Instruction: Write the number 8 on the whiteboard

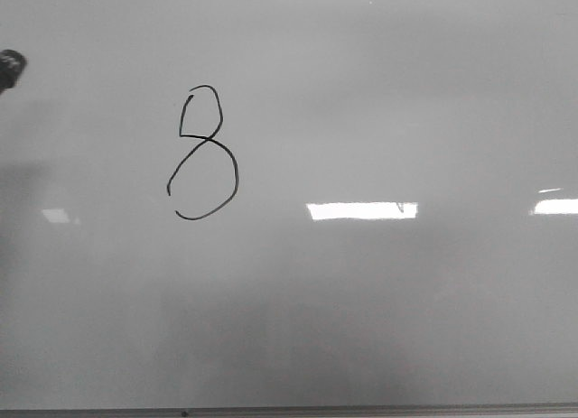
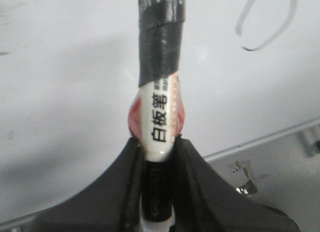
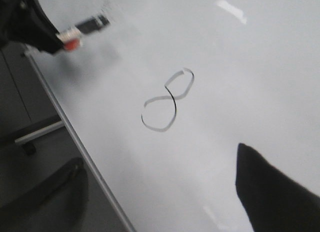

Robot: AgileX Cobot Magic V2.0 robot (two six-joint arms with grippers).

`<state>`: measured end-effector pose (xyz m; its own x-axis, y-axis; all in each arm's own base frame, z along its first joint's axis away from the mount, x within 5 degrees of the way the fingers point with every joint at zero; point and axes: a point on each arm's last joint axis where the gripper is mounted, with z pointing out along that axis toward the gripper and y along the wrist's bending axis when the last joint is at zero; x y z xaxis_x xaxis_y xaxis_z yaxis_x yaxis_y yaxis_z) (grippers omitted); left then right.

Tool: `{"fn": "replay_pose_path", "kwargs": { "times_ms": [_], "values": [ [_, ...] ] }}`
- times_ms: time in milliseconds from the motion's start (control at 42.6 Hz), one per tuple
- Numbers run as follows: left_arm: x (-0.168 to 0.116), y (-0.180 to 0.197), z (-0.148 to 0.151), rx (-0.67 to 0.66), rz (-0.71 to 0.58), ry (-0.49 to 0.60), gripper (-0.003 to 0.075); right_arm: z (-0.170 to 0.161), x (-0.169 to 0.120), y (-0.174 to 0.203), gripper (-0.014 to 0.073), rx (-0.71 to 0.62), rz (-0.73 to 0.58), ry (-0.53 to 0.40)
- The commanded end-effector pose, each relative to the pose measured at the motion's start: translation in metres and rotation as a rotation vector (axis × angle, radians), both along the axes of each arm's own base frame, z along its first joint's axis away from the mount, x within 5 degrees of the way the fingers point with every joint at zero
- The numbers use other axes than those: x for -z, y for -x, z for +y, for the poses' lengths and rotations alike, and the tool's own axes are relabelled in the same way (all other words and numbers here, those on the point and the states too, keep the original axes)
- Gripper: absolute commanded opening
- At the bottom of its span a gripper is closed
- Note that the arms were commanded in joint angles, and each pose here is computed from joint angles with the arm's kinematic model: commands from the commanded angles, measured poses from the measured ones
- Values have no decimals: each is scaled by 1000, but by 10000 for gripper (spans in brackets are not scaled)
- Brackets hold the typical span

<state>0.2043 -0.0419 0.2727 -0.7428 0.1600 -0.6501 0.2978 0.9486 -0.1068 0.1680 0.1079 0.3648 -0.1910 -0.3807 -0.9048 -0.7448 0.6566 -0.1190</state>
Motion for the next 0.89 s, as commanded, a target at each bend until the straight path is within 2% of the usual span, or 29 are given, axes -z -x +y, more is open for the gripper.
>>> {"fn": "replay_pose_path", "kwargs": {
  "times_ms": [0,188,258,328,399,493,633,868],
  "values": [
    [-14,-12,18,-122,-96,25,-21,-26,11,19,610,149,9,-98],
    [-11,-23,41,-238,-130,14,-21,-59,58,60,607,366,47,-231],
    [-7,-28,43,-250,-126,10,-21,-65,72,72,571,406,21,-247],
    [-1,-34,44,-257,-118,7,-21,-69,82,83,489,424,-13,-260],
    [3,-39,45,-266,-119,3,-21,-72,84,92,367,430,-65,-281],
    [7,-46,47,-286,-142,-3,-21,-74,81,101,160,426,-121,-304],
    [9,-55,50,-312,-186,-11,-21,-74,80,104,-66,423,-138,-310],
    [16,-70,55,-394,-245,23,-20,-74,81,104,-69,420,-132,-308]
  ]
}}
